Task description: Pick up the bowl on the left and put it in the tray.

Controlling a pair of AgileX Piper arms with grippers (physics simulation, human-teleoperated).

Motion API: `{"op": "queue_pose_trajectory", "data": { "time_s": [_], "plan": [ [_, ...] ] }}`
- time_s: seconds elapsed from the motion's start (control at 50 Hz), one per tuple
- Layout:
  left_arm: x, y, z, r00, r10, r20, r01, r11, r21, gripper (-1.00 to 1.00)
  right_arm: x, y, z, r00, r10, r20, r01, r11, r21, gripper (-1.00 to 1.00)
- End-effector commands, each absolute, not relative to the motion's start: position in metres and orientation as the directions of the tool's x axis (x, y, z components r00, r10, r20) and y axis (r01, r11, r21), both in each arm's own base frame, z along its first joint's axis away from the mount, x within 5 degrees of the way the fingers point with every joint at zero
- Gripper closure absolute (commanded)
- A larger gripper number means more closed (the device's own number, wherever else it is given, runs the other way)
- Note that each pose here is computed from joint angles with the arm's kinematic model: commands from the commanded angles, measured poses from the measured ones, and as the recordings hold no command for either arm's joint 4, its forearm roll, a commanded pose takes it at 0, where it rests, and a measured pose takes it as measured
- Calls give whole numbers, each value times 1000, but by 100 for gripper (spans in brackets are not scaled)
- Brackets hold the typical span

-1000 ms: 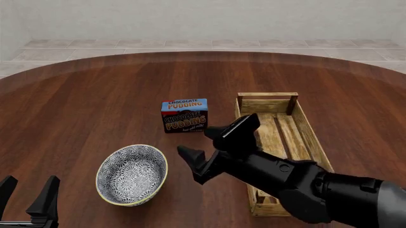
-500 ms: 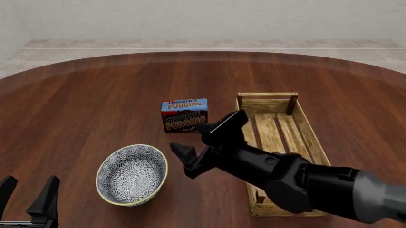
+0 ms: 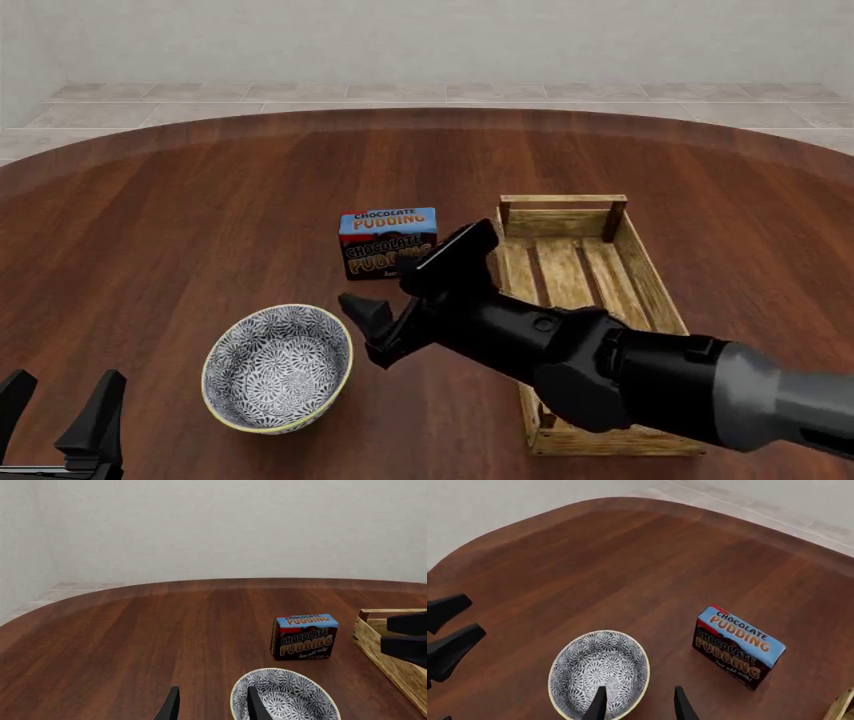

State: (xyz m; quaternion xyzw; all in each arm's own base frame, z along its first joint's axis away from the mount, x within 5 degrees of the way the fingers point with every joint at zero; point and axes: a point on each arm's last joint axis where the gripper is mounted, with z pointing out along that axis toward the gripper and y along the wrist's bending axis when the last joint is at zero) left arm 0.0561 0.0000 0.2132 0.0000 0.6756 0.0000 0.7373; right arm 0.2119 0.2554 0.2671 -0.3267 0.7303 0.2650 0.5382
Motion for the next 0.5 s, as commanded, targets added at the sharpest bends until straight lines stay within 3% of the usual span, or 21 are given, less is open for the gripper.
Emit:
{"op": "queue_pose_trajectory", "data": {
  "time_s": [0.02, 0.5],
  "plan": [
    [56, 0, 213, 87, 0, -996, 0, 1000, 0, -100, 214, 265, 265, -224, -191, -956, -767, 640, 52, -100],
    [56, 0, 213, 87, 0, -996, 0, 1000, 0, -100, 234, 281, 252, -226, -225, -948, -761, 648, 28, -100]
  ]
}}
